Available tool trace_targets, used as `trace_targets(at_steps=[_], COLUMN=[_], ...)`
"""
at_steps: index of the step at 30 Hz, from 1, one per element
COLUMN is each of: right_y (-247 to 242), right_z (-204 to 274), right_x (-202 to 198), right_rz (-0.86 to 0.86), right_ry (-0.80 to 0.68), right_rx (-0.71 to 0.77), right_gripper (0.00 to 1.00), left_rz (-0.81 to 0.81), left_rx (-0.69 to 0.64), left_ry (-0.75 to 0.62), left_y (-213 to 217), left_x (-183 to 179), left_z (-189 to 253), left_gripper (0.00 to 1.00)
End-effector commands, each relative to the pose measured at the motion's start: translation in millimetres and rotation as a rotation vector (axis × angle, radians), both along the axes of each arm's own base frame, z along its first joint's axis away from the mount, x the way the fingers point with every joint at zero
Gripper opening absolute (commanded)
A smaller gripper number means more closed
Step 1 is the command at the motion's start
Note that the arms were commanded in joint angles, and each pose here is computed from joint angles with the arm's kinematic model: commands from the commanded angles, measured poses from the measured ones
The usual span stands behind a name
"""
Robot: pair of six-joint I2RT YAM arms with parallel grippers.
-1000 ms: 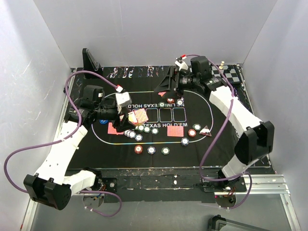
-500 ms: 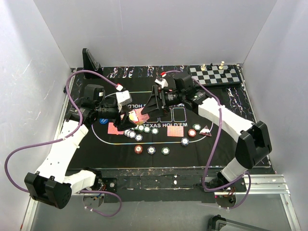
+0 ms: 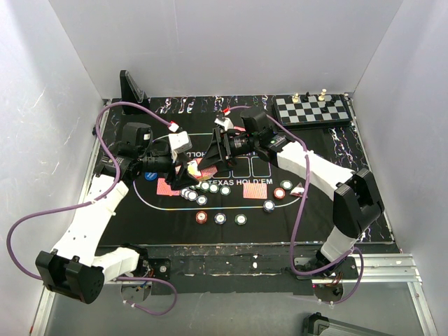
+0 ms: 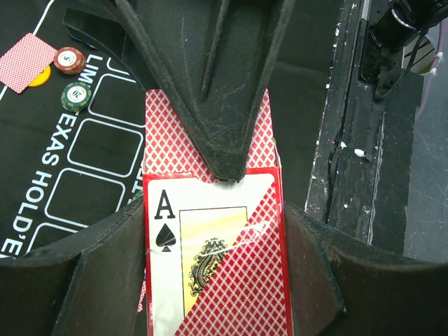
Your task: Distribute texas hold em gaming equipment
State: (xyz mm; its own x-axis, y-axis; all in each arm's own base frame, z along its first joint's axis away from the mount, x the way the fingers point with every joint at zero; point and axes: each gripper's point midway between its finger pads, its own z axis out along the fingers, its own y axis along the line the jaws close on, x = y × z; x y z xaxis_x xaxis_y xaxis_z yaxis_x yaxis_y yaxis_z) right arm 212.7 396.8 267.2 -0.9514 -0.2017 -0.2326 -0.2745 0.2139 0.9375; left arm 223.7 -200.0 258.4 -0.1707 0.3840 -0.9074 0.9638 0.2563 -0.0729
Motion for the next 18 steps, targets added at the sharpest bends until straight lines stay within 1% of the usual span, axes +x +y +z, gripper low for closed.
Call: trace_targets(at_steps=[1,3,6,18], right_y=[3.3,2.2,0.1,-15.9], right_z=[6.7,4.4,4.1,6.1], right_x=[1.1,0.8,2.7,12.8], right_rz=[0.019,0.017,0.008,-0.043], right_ry=[-0.017,-0.010,-0.010,-0.003], right_rx=[0.036,0.030,0.028,0.036], right_gripper=[0.66,0.61,0.59,0.55], left_rz=[-0.022,-0.020,-0.022,-0.026], left_rx=[-0.046,-0.046,-0.049,-0.057], left_ry=[-0.062,-0.063,-0.066,-0.068], left_y=[-3.6,-3.4,-3.7,-4.9], left_x=[0.9,0.9,0.5,0.0], left_z=[24.2,24.1,25.5,29.6], left_gripper=[0.00,0.00,0.00,0.00])
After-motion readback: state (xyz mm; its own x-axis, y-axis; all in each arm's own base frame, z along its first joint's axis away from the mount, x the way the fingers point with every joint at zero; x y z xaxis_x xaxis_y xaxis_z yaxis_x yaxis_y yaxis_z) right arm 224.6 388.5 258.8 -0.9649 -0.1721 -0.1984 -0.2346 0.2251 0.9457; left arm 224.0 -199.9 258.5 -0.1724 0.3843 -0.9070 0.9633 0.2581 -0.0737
